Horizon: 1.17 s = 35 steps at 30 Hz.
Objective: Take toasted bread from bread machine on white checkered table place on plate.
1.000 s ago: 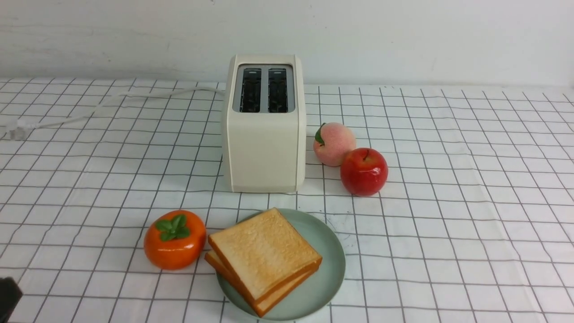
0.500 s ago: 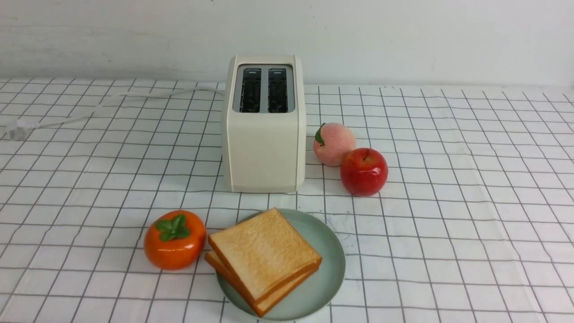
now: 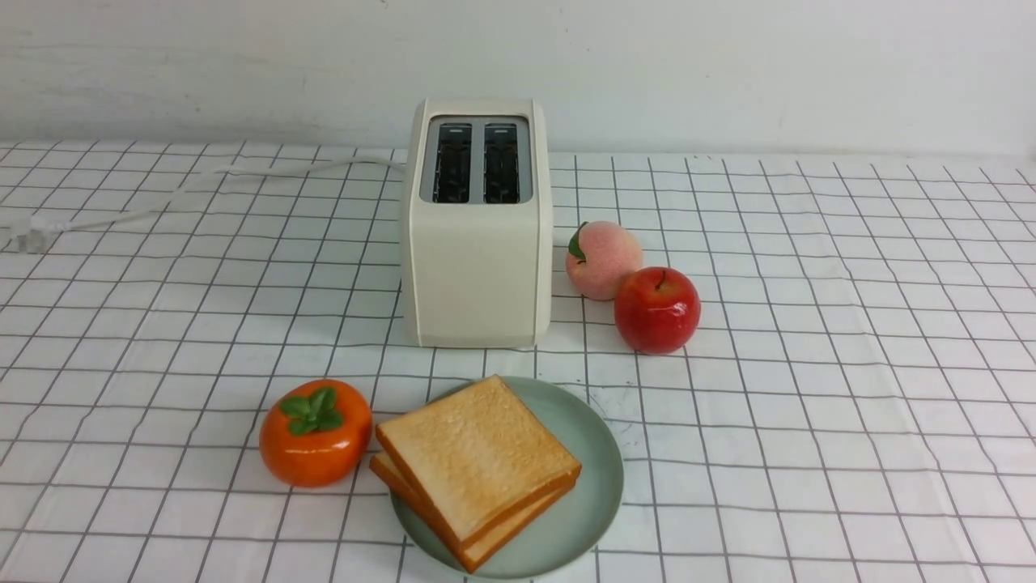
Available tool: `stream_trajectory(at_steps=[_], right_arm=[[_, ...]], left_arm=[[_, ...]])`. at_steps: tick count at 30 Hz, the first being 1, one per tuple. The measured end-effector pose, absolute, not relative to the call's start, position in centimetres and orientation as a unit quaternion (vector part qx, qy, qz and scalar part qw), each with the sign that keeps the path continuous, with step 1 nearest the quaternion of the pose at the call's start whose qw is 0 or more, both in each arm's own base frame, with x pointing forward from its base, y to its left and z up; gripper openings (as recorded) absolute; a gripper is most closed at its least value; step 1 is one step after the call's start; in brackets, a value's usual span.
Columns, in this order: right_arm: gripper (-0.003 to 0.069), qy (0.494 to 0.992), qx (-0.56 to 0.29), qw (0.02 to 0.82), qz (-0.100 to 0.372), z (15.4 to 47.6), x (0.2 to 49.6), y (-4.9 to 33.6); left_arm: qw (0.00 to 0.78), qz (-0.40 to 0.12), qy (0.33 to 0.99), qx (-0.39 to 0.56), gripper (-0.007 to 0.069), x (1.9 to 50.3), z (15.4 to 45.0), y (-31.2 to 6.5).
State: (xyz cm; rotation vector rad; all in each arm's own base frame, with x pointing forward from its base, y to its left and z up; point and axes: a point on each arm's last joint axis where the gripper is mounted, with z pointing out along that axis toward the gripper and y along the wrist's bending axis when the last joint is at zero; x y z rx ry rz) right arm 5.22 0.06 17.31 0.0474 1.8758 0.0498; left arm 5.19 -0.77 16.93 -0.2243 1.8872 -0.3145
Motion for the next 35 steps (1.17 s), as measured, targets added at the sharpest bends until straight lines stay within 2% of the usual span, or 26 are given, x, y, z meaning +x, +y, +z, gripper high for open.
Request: stream_trajectory(at_steps=[35], right_arm=[[0.0053,0.807,0.019,0.590,0.021,17.32,5.22,0.06]], left_arm=[[0.571,-0.134,0.805,-0.096,-0.0012,5.18,16.92,-0.77]])
